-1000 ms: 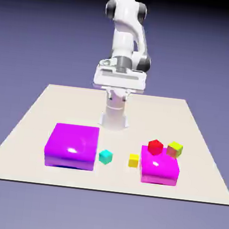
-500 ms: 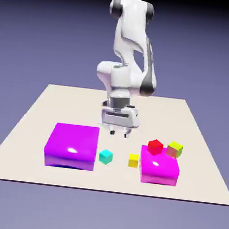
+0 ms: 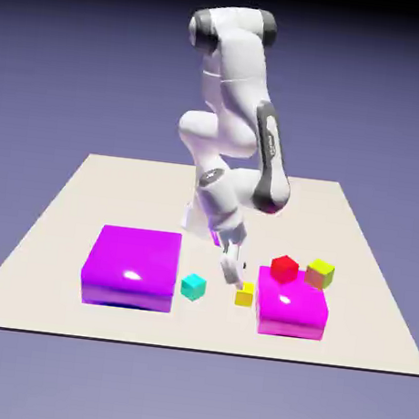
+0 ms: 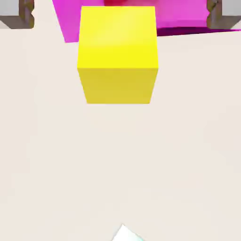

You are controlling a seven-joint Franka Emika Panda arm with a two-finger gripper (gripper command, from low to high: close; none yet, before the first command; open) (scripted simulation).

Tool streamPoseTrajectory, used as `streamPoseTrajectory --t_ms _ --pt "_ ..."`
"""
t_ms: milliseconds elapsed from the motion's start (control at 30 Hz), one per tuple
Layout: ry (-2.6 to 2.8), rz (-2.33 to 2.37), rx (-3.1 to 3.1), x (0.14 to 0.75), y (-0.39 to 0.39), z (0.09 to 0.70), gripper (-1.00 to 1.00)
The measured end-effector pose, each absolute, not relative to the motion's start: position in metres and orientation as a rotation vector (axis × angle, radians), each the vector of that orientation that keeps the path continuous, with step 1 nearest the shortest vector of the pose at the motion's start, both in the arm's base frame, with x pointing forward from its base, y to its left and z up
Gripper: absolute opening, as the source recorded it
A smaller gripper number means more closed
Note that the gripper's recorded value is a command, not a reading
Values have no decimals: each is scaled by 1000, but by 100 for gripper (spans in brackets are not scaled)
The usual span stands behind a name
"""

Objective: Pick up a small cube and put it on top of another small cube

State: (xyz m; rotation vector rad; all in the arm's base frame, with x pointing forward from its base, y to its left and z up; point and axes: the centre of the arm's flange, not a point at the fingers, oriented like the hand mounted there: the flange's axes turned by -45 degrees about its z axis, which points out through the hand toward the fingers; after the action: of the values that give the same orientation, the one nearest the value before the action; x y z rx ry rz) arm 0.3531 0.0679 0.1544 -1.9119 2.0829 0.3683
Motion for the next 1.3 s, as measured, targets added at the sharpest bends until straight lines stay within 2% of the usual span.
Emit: streamPoseTrajectory --t_ms 200,233,733,933,1167,1300 --pt "2090 371 -1912 351 79 117 0" --pt "2092 372 -1913 351 80 114 -100" --pt "2063 361 -1935 351 62 181 -100" --pt "1783 347 -2074 385 108 251 -100" --pt "1816 420 -2157 373 148 318 -100" --pt "1865 422 -2165 370 154 313 -100"
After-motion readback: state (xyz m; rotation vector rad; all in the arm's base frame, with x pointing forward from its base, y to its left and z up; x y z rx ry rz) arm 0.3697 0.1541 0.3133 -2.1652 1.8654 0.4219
